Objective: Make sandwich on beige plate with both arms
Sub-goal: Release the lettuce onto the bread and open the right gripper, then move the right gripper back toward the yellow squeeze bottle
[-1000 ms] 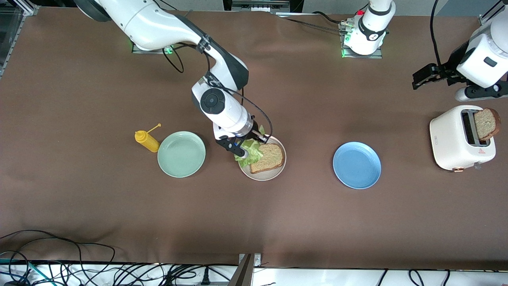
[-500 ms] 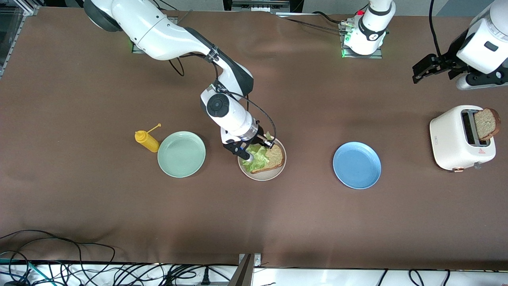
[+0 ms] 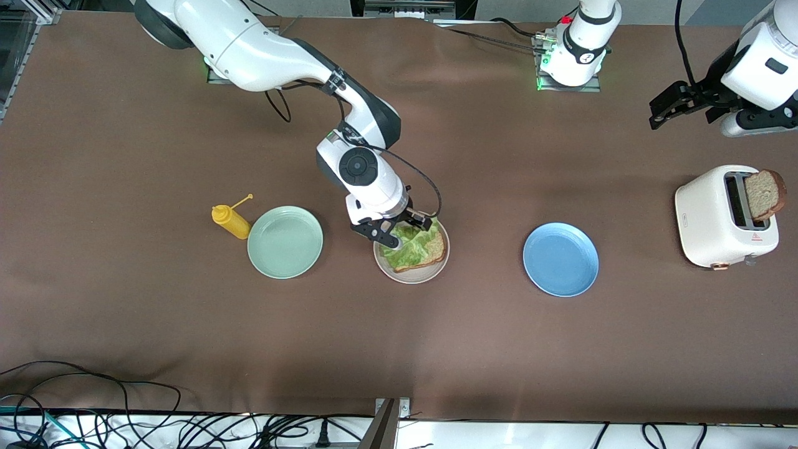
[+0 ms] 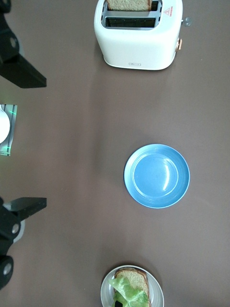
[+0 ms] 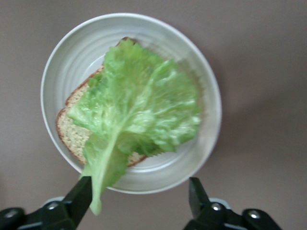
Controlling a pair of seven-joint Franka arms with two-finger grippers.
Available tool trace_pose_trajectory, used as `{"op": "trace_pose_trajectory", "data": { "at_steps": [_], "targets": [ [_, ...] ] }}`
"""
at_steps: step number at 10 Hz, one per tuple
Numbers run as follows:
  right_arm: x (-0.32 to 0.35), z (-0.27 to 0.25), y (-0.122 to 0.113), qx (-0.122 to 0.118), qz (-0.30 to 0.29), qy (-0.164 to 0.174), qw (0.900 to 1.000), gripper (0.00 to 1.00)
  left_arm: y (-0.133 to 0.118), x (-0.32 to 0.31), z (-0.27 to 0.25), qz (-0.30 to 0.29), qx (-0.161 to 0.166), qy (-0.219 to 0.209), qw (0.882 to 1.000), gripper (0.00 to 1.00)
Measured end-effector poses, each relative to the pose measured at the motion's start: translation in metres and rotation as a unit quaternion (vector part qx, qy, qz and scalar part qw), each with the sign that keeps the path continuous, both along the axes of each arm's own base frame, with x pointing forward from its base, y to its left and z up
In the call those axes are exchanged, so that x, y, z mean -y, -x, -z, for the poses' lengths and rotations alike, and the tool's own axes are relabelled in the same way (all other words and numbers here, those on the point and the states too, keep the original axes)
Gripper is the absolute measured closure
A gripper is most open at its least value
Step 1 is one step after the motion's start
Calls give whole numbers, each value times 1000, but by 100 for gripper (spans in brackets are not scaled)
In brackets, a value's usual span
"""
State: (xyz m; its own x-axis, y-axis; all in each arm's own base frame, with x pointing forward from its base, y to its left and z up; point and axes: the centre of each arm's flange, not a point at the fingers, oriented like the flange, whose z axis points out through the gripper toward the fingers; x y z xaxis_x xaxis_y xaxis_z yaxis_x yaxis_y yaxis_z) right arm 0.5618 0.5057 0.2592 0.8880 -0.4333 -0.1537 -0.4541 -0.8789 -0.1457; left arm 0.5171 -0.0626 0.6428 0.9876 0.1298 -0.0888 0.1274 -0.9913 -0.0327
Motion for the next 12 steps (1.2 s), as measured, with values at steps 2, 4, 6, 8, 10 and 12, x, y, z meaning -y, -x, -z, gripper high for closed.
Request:
{"op": "trace_pose_trajectory", "data": {
  "at_steps": [2,4,6,8,10,12],
  "targets": [
    [15,-41,-11,-18,-13,55,998,0,-1,0,-1,0,4,1,1000,0],
    [47,-72,-30,-6,-10,102,995,0,-2,-11,-2,-8,7,6,1000,0],
    [115,-104,-66,-11,-5,123,992,0,-3,-23,-1,-17,5,8,1000,0],
    [202,-149,-95,-23,-27,134,990,0,-3,-21,4,-15,1,8,1000,0],
    [271,-168,-112,-35,-46,137,989,0,-4,-25,9,-20,-5,8,1000,0],
    [355,-181,-120,-73,-114,132,982,0,-5,-32,17,-26,-13,7,1000,0]
  ]
}}
